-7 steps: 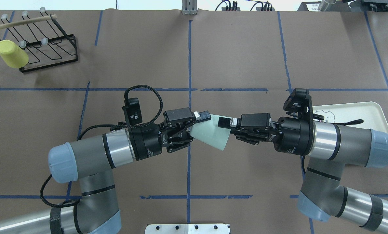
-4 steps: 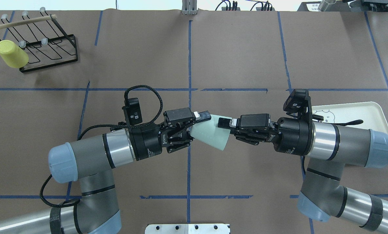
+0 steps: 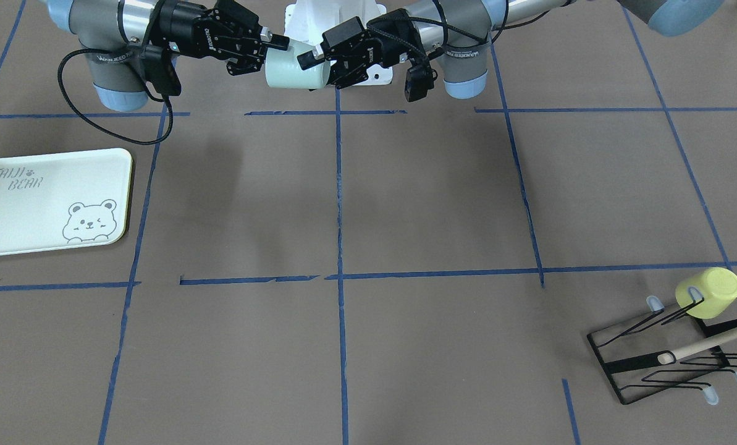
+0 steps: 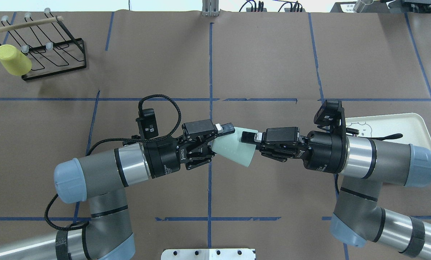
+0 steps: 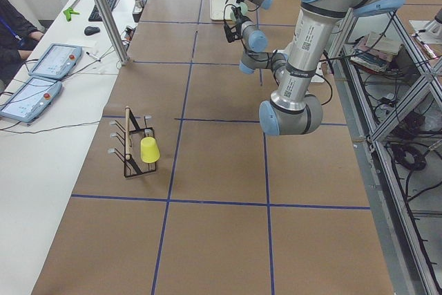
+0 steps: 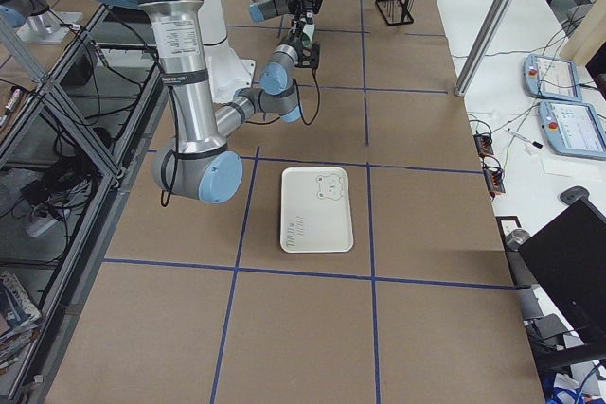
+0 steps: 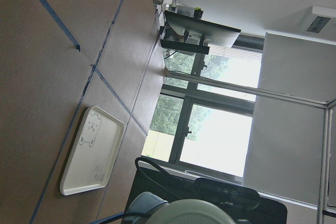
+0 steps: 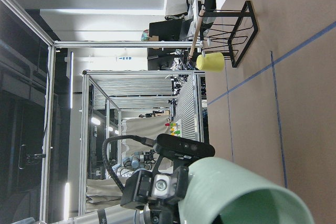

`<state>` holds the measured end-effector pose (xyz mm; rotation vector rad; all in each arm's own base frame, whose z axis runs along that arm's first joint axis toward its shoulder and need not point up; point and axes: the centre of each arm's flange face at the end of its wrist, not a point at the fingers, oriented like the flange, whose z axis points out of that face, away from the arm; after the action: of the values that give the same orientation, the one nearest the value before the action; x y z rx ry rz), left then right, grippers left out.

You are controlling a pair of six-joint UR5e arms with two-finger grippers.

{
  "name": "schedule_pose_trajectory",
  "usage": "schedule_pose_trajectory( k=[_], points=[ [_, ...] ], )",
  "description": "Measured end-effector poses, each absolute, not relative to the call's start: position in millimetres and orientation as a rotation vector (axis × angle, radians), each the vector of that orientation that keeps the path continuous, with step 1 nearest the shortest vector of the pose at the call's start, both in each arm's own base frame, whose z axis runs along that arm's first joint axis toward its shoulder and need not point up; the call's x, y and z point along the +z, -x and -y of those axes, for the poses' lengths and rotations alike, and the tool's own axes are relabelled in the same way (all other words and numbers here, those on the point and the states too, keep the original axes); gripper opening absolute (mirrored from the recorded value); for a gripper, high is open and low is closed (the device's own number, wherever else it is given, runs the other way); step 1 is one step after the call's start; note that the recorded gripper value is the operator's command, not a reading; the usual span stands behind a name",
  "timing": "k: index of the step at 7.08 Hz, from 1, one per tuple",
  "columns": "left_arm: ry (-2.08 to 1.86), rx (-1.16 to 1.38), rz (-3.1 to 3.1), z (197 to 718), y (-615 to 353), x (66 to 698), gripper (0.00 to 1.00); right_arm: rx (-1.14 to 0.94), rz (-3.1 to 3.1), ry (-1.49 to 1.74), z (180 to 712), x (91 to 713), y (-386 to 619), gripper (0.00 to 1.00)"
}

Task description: Left arm grabs green cup and hands to right arm on tray

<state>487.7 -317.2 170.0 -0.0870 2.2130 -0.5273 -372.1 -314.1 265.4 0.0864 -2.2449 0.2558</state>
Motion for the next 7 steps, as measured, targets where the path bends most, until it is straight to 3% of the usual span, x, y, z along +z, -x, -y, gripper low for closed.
schedule_pose_trajectory(
  k=[2, 3, 4, 7],
  points=[
    [0.087, -0.528, -2.212, 317.2, -487.7, 170.0, 0.46, 0.256, 2.243, -0.085, 313.7, 265.5, 372.9, 0.14],
    [0.087, -0.527, -2.212, 317.0, -487.9, 170.0, 0.58, 0.255, 2.242, -0.084, 313.3, 265.7, 373.3, 0.0],
    [0.088, -0.527, -2.211, 316.7, -488.4, 170.3, 1.0, 0.255, 2.242, -0.085, 313.2, 265.8, 373.2, 0.0],
    [0.089, -0.527, -2.214, 317.1, -488.4, 168.1, 1.0, 0.253, 2.239, -0.087, 313.1, 267.3, 374.0, 0.0]
  ],
)
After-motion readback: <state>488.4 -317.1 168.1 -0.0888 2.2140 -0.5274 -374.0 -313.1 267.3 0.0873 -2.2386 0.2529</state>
